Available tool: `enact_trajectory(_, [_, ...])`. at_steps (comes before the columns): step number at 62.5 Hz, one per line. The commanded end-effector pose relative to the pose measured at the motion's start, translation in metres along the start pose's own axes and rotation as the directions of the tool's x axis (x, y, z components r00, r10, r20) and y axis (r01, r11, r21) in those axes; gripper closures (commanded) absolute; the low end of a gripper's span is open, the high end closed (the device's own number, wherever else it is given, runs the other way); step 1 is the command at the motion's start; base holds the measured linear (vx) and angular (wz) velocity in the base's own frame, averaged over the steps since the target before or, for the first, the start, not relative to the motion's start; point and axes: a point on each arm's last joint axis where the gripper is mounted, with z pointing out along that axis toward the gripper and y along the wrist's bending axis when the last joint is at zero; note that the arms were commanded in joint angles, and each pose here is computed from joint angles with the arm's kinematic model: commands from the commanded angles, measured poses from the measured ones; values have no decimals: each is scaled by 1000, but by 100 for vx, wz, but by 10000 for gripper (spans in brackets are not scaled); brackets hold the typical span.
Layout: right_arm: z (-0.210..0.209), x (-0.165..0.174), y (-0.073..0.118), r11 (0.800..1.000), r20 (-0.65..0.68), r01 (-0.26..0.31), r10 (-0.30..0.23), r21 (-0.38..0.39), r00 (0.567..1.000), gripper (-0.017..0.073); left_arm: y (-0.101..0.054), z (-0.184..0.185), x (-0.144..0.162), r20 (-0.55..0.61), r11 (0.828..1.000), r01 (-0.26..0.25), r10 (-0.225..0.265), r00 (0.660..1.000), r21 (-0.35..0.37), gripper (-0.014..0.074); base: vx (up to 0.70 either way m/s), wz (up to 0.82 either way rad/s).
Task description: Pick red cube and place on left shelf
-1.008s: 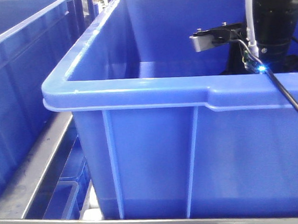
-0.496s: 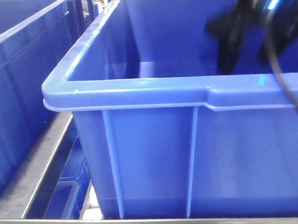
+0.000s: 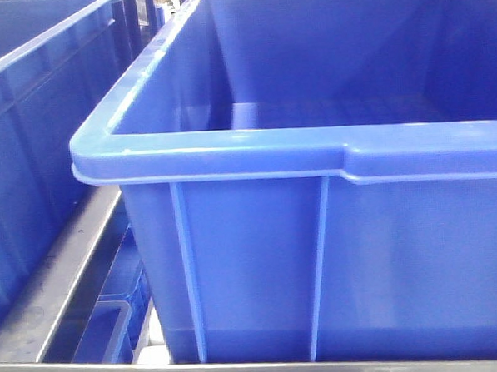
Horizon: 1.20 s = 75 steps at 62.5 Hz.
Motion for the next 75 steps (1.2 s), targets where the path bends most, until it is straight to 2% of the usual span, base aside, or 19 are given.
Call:
enact_trajectory(1, [-24,0,-2,1000,199,15,-13,-9,980,505,0,-1,0,75,1000,10,-10,997,3,503,0,0])
enact_trajectory(11, [-40,26,-3,1000,284,15,-9,-18,959,505,0,-1,0,75,1000,10,-10,997,3,503,0,0])
enact_trajectory(21, [-46,43,-4,1000,293,13,-8,-17,956,505,0,-1,0,75,1000,10,-10,997,3,503,-2,-14])
enact_trajectory(64, [-46,45,-4,1000,294,18,-13,-13,956,505,0,-1,0,75,1000,10,-10,997,3,503,0,3])
enact_trajectory(73, [-47,42,-8,1000,325,-10,4,18,946,505,0,-1,0,75,1000,10,-10,997,3,503,-2,-9])
enact_trajectory(75, [-48,41,-9,999,344,-3,-9,35,939,505,0,-1,0,75,1000,10,-10,997,3,503,0,0])
